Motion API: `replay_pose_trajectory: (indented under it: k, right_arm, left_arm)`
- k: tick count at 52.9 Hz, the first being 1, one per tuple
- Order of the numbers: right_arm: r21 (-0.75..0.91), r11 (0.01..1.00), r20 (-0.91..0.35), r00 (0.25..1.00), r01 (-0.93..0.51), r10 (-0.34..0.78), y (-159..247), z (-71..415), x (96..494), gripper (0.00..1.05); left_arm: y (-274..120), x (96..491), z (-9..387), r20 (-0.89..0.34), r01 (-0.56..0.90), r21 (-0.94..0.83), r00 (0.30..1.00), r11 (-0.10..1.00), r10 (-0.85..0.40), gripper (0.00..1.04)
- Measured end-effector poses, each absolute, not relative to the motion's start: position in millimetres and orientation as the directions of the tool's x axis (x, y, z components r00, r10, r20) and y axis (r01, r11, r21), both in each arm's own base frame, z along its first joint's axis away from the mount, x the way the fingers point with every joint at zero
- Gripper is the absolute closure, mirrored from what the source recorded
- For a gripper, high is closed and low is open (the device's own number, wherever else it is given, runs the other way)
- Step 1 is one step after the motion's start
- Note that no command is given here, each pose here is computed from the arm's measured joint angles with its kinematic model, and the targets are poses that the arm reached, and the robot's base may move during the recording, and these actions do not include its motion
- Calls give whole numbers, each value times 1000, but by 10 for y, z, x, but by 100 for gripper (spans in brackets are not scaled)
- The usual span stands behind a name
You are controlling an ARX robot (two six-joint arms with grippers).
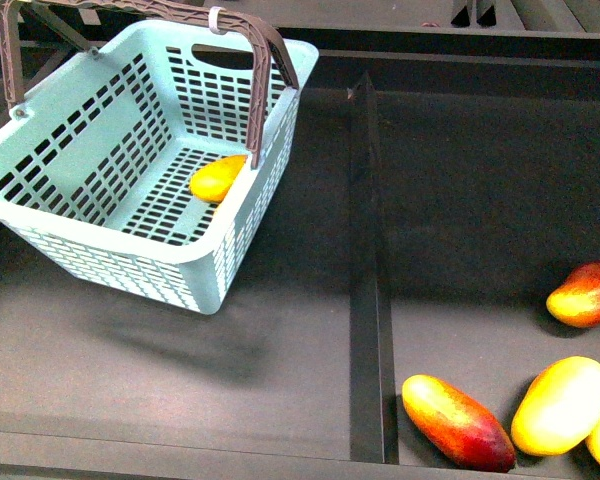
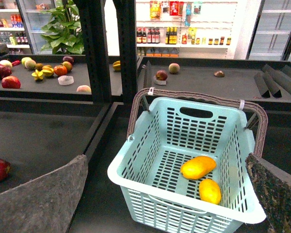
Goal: Pick lemon and mango into basket
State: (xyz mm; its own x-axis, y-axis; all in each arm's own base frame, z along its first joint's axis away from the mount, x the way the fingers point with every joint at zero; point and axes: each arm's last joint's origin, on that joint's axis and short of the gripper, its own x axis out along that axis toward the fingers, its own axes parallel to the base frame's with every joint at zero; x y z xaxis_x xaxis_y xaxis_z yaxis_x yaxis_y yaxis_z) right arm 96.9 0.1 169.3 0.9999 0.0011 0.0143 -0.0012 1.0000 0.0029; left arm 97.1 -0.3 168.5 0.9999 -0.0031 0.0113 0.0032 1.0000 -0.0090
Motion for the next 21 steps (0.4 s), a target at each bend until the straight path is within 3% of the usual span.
replay_pose_trajectory:
  k: [21]
  right_arm:
    - [3, 1000, 14, 1000, -1, 1, 1, 1693, 969, 9]
  left_arm:
    - [-3, 971, 1685, 11, 3, -9, 1000, 1000, -3, 7]
